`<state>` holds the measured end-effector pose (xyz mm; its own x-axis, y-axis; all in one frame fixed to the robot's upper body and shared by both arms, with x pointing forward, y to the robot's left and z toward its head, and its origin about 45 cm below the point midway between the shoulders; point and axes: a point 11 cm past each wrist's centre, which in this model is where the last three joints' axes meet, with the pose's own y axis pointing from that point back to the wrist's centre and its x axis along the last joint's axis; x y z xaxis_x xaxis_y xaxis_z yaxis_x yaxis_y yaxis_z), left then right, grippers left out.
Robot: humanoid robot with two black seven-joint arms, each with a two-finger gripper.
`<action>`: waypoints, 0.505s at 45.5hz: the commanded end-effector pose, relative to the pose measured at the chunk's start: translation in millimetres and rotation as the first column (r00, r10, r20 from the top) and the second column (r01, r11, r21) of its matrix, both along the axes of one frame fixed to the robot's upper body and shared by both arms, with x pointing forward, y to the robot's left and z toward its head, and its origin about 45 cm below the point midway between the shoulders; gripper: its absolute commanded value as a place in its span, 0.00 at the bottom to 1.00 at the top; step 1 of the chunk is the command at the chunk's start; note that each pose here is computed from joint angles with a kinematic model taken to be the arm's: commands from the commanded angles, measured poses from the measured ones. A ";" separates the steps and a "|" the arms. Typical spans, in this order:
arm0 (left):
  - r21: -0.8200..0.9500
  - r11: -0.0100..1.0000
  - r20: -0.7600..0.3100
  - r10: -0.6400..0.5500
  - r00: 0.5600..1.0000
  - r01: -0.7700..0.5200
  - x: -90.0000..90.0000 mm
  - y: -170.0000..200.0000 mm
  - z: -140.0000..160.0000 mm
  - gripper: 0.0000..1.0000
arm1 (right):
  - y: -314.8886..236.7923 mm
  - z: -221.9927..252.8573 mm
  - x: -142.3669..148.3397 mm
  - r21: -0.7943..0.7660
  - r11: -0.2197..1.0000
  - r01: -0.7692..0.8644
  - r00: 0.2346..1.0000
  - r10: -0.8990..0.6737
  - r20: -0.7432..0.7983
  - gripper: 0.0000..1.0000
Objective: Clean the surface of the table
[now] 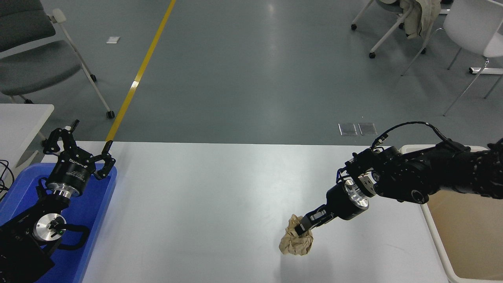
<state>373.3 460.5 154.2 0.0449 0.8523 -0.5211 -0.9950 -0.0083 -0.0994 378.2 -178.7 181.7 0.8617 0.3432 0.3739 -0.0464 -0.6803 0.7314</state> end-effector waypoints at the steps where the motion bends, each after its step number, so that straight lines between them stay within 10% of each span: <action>1: 0.001 1.000 0.000 0.001 1.000 -0.001 0.0 0.2 0.1 1.00 | -7.6 52.3 40.2 0.149 0.980 0.135 0.984 -0.150 0.094 0.00; 23: 0.001 1.000 0.000 0.001 1.000 -0.001 0.0 0.2 0.1 1.00 | -75.9 119.6 105.3 0.443 0.776 0.450 0.822 -0.554 0.135 0.00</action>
<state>373.3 460.5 154.2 0.0448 0.8523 -0.5210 -0.9950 -0.0085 -0.0995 452.7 -214.3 268.3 0.8207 -0.0806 0.5657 -0.4103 -0.7721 0.4853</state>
